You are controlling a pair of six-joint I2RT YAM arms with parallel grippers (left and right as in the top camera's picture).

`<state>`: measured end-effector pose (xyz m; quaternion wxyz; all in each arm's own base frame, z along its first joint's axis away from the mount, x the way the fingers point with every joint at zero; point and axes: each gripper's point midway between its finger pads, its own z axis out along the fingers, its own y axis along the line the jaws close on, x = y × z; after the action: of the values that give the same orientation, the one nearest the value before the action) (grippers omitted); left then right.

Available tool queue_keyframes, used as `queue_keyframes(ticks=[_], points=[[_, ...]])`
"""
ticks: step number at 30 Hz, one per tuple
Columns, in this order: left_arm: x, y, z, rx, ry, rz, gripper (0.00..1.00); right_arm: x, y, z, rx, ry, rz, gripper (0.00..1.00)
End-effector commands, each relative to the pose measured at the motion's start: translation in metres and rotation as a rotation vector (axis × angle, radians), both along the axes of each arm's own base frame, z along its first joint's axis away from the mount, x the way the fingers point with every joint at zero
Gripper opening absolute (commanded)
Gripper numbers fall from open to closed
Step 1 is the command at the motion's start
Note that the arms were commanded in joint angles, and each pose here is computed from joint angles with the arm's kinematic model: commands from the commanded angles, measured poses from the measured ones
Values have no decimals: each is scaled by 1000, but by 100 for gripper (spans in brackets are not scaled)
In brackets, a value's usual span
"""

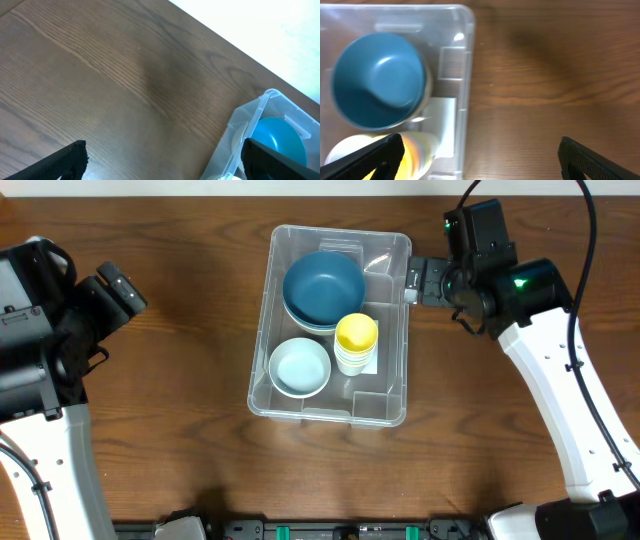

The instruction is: Pack container

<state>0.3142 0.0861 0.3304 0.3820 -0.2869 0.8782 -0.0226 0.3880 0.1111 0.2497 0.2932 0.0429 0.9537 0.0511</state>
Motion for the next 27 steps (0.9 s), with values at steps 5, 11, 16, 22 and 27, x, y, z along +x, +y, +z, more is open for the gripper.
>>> queue_keyframes(ticks=[5,11,16,22,27], points=[[1,4,2,6,-3,13,98,-19,34,6,127,39,124,99],[1,4,2,6,-3,13,98,-24,32,3,111,59,132,99],[1,4,2,6,-3,13,98,-23,21,12,78,26,130,99],[1,4,2,6,-3,13,98,-28,9,55,16,-141,183,99],[1,4,2,6,-3,13,98,-55,-28,105,-67,-314,114,99]])
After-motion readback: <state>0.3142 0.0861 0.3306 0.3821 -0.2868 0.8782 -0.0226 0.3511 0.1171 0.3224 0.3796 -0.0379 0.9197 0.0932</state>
